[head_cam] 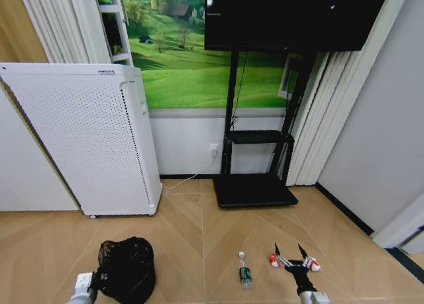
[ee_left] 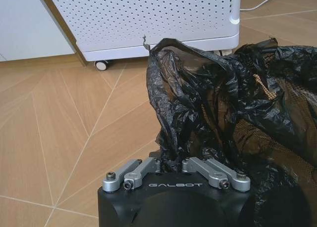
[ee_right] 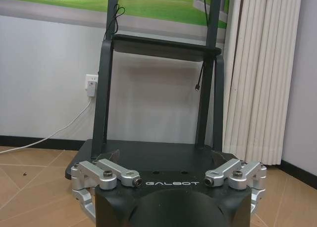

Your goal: Pick up the trash bin and place the garbage on the floor into it.

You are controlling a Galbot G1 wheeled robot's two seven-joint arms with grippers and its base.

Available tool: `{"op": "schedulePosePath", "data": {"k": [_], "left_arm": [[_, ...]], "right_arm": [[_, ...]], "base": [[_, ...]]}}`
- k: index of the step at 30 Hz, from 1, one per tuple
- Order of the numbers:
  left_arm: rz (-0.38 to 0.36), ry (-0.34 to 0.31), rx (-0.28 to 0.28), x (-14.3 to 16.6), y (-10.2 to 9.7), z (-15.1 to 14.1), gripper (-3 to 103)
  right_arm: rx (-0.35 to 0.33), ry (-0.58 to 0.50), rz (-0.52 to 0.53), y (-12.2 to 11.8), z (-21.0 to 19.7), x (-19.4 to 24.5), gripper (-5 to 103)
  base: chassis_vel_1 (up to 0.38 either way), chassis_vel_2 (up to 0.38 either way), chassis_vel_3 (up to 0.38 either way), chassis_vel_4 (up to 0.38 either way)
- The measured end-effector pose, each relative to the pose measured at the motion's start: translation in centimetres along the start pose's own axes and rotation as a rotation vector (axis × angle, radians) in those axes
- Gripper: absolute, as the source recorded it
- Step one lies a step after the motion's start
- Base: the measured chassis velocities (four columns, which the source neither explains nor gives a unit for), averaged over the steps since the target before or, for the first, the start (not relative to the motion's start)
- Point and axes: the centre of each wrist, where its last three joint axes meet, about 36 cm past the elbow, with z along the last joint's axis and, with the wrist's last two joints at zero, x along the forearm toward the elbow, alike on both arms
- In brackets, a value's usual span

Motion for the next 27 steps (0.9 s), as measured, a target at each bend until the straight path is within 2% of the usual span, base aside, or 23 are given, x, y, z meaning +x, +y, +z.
{"op": "schedulePosePath", "data": {"k": [6, 12, 14, 16, 19, 22, 25, 26, 27], "left_arm": [[-0.010, -0.021, -0.006, 0.0, -0.3, 0.2, 13], [-0.021, -0.097, -0.011, 1.3, -0.7, -1.0, 11], [-0.026, -0.152, -0.020, 2.3, -1.0, -1.9, 7], [-0.027, -0.166, -0.024, 2.6, -1.1, -2.1, 7], [-0.031, -0.237, -0.034, 3.7, -1.4, -3.2, 7], [-0.031, -0.254, -0.035, 4.0, -1.5, -3.5, 7], [-0.021, -0.342, -0.042, 5.7, -1.8, -4.8, 7], [-0.021, -0.342, -0.042, 5.7, -1.8, -4.8, 7], [-0.016, -0.379, -0.047, 6.3, -1.8, -5.3, 7]], "right_arm": [[0.001, -0.004, 0.000, 0.0, 0.0, 0.0, 100], [0.002, -0.006, 0.001, 0.0, -0.1, 0.0, 100], [0.003, -0.007, 0.001, 0.1, -0.1, 0.0, 100], [0.003, -0.008, 0.001, 0.1, -0.1, 0.0, 100], [0.003, -0.009, 0.000, 0.1, -0.1, 0.0, 100], [0.003, -0.010, 0.000, 0.2, -0.1, 0.0, 100], [0.003, -0.012, 0.001, 0.2, -0.1, 0.0, 100], [0.003, -0.012, 0.001, 0.2, -0.1, 0.0, 100], [0.002, -0.012, 0.001, 0.2, -0.1, -0.1, 100]], "base": [[0.000, 0.000, 0.000, 0.000], [0.000, 0.000, 0.000, 0.000], [0.000, 0.000, 0.000, 0.000], [0.000, 0.000, 0.000, 0.000], [0.000, 0.000, 0.000, 0.000], [0.000, 0.000, 0.000, 0.000], [0.000, 0.000, 0.000, 0.000], [0.000, 0.000, 0.000, 0.000], [0.000, 0.000, 0.000, 0.000]]}}
